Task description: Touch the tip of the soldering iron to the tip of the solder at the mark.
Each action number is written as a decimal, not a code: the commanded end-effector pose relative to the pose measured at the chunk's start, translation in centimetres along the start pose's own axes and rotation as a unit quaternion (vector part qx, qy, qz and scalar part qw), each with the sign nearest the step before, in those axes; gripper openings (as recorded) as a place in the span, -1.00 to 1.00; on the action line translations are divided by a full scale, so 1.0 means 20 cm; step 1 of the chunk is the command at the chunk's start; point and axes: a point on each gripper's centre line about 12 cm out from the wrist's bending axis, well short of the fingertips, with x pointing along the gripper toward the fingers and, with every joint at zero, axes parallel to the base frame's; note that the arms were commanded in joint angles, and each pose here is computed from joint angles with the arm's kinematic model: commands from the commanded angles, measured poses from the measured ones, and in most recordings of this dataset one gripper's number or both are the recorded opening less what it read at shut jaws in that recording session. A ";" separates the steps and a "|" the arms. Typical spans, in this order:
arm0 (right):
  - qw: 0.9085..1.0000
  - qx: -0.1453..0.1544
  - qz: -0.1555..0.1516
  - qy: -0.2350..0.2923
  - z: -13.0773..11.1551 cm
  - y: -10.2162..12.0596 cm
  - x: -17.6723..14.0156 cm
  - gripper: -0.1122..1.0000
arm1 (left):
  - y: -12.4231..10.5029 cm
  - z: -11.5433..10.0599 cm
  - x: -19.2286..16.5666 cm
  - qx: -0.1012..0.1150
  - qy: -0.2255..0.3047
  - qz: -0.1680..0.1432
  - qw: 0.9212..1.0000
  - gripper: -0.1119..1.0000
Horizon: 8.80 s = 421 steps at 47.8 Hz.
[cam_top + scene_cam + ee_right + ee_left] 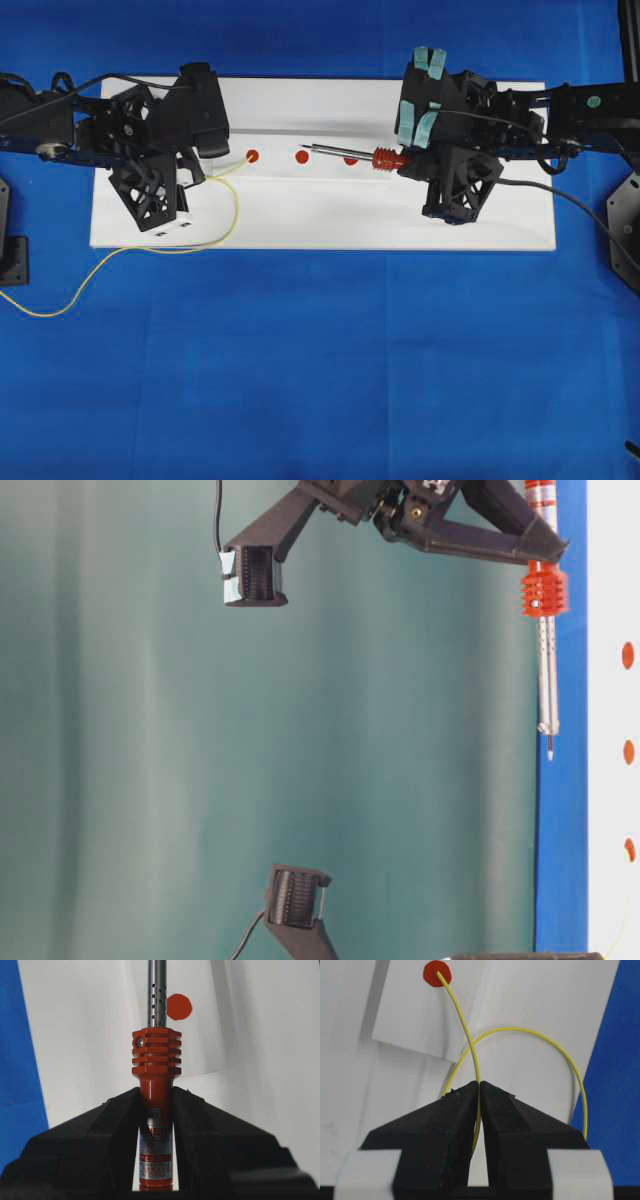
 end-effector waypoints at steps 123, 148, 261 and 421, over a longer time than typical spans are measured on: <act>0.995 -0.039 -0.023 0.093 0.34 0.08 0.27 -0.68 | 0.00 0.02 -0.01 0.002 0.002 0.000 1.000 -0.77; 0.994 -0.039 -0.023 0.097 0.35 0.08 0.28 -0.68 | -0.01 0.03 -0.01 0.004 0.006 0.001 1.000 -0.77; 0.994 -0.042 -0.024 0.099 0.34 0.08 0.28 -0.68 | -0.01 0.07 0.01 0.007 0.025 0.003 1.000 -0.77; 0.992 -0.058 -0.060 0.097 0.16 -0.01 -0.04 -0.68 | -0.05 0.35 0.17 -0.001 0.029 0.004 1.000 -0.77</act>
